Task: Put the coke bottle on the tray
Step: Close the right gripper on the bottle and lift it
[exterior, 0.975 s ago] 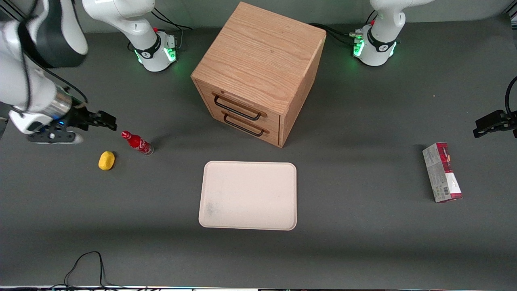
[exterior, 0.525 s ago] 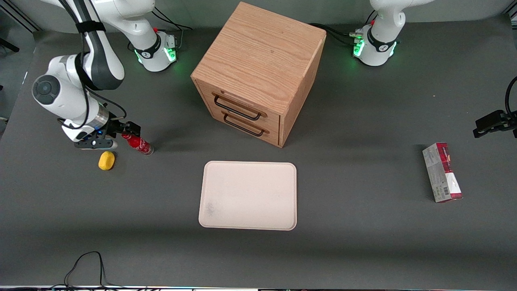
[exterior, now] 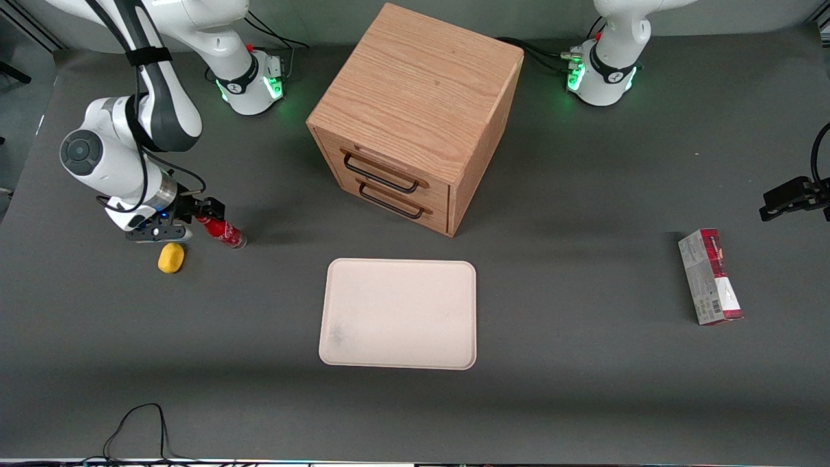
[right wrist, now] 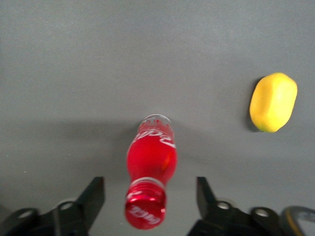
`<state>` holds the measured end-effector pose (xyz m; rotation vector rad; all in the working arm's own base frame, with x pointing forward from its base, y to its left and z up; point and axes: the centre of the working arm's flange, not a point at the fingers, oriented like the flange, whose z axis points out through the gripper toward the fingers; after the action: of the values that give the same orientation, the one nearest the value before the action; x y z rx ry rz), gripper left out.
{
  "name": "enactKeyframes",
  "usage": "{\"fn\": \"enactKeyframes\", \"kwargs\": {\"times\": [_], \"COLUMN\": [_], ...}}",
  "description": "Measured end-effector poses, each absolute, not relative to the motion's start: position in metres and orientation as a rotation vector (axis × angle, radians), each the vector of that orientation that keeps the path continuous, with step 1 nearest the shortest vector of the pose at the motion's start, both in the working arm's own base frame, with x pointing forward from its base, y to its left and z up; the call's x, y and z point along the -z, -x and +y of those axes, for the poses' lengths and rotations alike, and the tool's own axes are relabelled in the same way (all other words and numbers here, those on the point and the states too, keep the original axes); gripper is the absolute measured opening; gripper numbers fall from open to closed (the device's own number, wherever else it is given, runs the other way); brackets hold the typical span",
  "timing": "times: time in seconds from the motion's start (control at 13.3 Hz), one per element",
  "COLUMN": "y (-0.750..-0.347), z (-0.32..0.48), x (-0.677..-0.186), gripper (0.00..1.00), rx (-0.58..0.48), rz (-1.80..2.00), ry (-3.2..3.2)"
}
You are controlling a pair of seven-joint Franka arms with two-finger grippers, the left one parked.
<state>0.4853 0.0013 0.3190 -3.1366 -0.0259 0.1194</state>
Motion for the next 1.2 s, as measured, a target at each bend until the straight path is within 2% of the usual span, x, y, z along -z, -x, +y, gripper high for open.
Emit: {"fn": "enactKeyframes", "kwargs": {"times": [0.22,0.3,0.53,0.67,0.9,1.05,1.2], "y": [-0.485,-0.485,-0.489,-0.506,-0.548,-0.574,-0.6], "z": [0.0,0.0,0.001,0.003,0.015,0.03,0.052], "x": [-0.318,-0.318,-0.321,-0.345,-0.442,-0.511,-0.56], "gripper": [0.38,0.32,0.32,0.32,0.32,0.32,0.32], "rx": [-0.122,-0.121,-0.107,-0.107,-0.192,-0.176,-0.169], "rz": [-0.031,-0.031,-0.032,-0.038,-0.064,-0.097,-0.149], "ry": [3.136,3.136,3.137,3.137,3.13,3.129,3.132]}}
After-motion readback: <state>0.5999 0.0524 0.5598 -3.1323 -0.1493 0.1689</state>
